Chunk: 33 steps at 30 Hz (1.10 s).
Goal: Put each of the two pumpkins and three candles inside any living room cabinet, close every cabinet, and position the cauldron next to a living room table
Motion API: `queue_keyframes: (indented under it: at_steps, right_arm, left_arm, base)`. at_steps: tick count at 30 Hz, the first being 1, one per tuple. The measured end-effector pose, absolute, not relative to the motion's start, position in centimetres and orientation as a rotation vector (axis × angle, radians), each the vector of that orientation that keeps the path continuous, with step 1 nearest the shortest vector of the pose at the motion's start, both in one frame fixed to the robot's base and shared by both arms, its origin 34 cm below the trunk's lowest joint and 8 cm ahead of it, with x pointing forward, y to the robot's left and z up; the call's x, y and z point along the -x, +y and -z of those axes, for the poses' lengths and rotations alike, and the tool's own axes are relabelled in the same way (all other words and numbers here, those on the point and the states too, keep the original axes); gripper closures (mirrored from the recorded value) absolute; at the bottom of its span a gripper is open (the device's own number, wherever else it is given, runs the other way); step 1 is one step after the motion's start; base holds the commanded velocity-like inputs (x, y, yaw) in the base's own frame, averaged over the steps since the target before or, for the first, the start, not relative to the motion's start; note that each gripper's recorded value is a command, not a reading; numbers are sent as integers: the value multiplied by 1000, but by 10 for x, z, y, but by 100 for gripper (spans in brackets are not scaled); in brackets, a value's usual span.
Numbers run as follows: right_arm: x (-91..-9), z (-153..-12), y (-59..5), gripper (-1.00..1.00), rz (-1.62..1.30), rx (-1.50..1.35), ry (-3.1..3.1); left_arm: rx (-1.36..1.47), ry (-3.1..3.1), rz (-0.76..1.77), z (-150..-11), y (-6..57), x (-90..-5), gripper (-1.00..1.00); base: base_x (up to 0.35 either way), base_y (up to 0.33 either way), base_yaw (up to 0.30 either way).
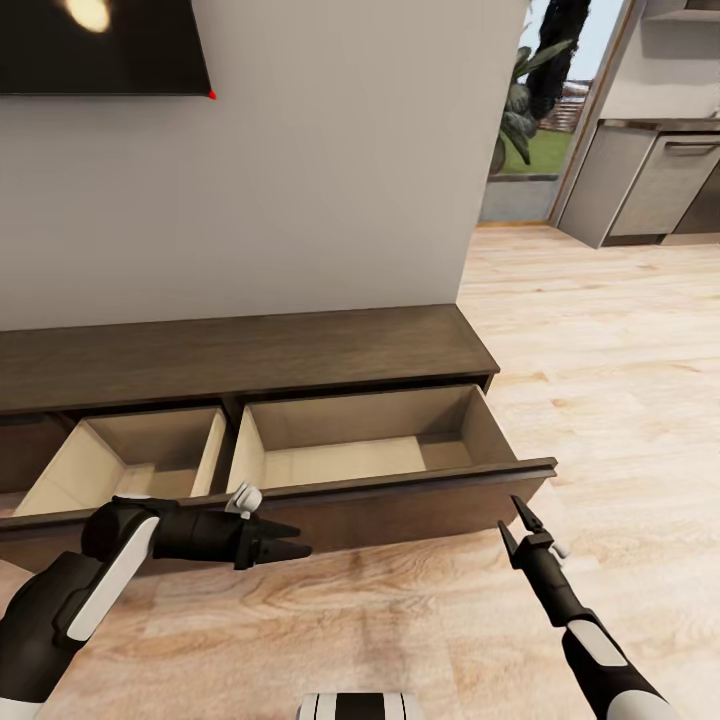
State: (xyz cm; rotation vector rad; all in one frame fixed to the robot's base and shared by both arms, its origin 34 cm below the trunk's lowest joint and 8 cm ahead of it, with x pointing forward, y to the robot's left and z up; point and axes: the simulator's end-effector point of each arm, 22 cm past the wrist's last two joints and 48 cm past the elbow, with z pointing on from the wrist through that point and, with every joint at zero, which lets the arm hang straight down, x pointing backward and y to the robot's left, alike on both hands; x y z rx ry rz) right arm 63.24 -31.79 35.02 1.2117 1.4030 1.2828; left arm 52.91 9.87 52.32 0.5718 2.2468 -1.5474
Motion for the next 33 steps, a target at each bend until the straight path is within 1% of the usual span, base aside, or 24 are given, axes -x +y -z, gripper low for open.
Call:
queue_keyframes:
  at_steps: [18, 23, 28, 33]
  right_arm:
    - [-641, -393, -327, -100, -1308, -1164, 1341]
    - [-639, -399, -326, -100, -1387, -1179, 1348]
    - [-638, -401, -326, -100, -1406, -1184, 1345]
    - [-638, -400, -326, -100, -1410, -1185, 1346]
  left_arm:
    - [-615, 2197, 1501, -556, 99, -527, -100]
    - [-619, 2193, 1496, -560, 99, -526, -100]
    - [-619, 2192, 1497, -560, 99, -526, -100]
    - [-620, 2192, 1498, -559, 98, -526, -100]
  base:
    - [0, 0, 0]
    - [0, 0, 0]
    - [0, 0, 0]
    - [-95, 0, 0]
